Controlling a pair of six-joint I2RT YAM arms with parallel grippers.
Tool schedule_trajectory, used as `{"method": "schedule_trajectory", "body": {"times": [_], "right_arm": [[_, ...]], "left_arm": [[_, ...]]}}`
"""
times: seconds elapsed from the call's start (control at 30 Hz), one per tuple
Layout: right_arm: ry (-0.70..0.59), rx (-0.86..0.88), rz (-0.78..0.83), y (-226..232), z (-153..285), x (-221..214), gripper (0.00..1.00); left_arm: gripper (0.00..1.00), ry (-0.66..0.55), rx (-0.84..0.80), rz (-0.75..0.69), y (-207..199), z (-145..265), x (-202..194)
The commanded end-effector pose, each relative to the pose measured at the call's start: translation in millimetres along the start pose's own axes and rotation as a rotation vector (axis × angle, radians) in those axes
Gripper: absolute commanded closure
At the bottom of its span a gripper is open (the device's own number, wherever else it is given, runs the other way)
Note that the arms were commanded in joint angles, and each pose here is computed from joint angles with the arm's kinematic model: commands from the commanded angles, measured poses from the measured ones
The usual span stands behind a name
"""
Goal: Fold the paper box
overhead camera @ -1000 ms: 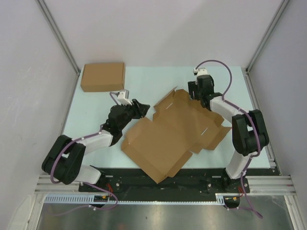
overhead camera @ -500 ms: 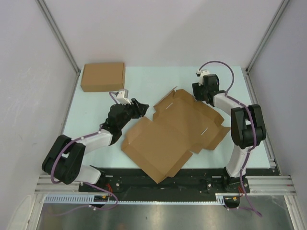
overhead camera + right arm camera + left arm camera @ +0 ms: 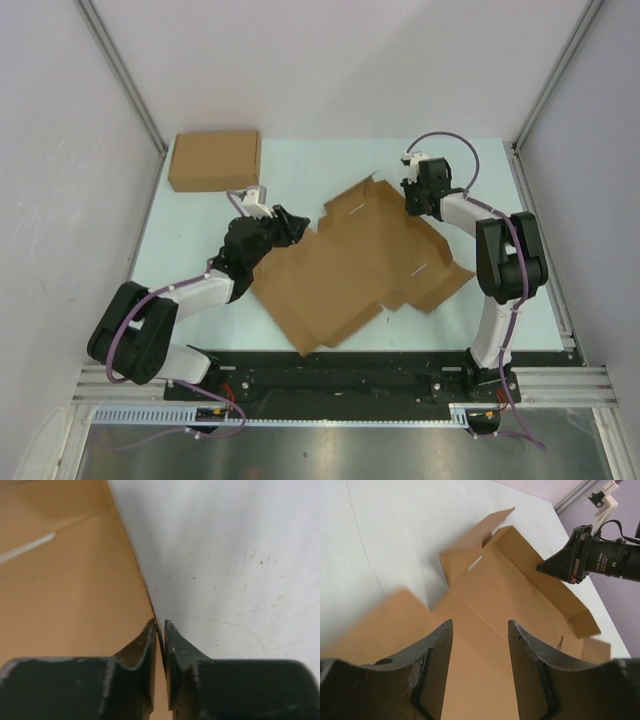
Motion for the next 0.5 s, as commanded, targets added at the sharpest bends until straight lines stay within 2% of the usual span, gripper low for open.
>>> {"method": "schedule_trajectory", "body": {"times": [0.0,0.03,0.23,0.47], "right_arm": [[-0.074,-0.141,0.067,5.5,27.8,36.9,0.98],[-0.070,-0.225,0.095,5.5,36.0,42.0,1.00],[-0.179,-0.420,0.376,54.8,86.2,78.5,1.00],[-0.218,-0.492,0.634,95.4,130.4,94.0,1.00]], "left_arm": [[0.46,-0.042,-0.044,-0.001,-12.5,-4.4,15.5],[0.46,-0.049,-0.048,-0.001,-14.4,-3.5,18.1],[0.46,-0.097,-0.015,-0.009,-19.1,0.1,39.9],[0.45,-0.220,0.101,-0.016,-10.5,17.0,68.7]]}}
Point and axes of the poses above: each gripper's point midway between its finger pads, its own z axis back along the fingers, its own y axis along the line the jaws close on, x = y × z, the point moved 10 cm from there along z, back along the fingers, and after that the axes turned 13 degrees about z, right-handed, at the moved point
